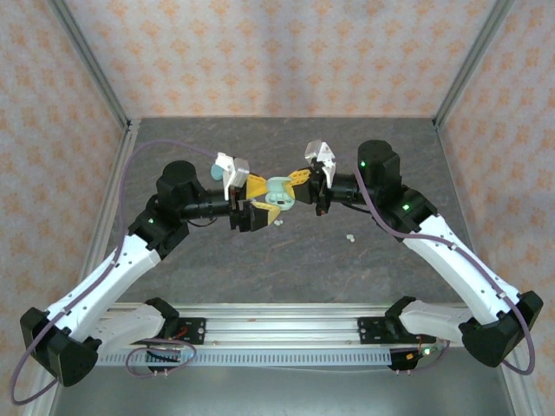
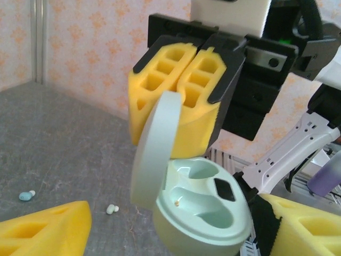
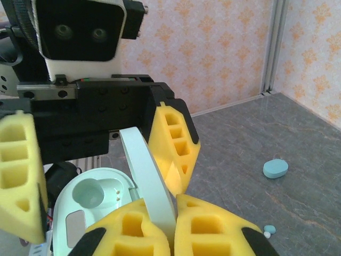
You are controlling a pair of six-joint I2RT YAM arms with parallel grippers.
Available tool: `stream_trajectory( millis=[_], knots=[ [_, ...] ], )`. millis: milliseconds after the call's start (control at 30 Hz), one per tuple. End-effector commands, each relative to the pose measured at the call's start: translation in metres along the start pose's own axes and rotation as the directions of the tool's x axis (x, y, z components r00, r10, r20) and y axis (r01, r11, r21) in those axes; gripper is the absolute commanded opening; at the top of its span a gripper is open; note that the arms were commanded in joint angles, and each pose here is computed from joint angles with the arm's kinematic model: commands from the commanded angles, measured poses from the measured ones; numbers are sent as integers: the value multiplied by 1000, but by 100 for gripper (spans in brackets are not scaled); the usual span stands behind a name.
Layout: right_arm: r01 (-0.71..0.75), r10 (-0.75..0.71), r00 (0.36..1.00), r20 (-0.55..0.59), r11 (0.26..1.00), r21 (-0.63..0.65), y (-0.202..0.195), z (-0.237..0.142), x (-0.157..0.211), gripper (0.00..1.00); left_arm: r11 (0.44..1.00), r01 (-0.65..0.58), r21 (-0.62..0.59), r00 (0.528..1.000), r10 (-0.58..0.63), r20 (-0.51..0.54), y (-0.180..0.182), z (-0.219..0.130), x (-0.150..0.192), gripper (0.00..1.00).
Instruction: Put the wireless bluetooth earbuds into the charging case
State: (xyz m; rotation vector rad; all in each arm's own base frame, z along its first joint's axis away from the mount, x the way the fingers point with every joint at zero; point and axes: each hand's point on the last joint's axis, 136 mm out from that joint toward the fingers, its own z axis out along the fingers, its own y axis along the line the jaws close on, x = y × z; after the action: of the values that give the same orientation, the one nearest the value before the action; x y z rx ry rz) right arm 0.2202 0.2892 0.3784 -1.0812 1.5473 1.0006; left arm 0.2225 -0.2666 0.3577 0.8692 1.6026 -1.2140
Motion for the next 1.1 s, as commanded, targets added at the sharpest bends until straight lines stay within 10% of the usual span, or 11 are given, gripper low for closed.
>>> stream_trajectory(
  millis=[0,533,1067],
  knots=[
    [46,-45,998,36,999,-22,9,-5,-18,0,997,-38,69,999,37,10,-16,0,-13,74],
    [9,-8,1000,20,999,-44,9,0,-15,0,993,-39,115,998,44,-45,-20,6,-3,28],
    [-96,96,995,13,995,8,-4,5,-12,46,995,16,97,994,-6,-105,-8,7,23,11]
  ],
)
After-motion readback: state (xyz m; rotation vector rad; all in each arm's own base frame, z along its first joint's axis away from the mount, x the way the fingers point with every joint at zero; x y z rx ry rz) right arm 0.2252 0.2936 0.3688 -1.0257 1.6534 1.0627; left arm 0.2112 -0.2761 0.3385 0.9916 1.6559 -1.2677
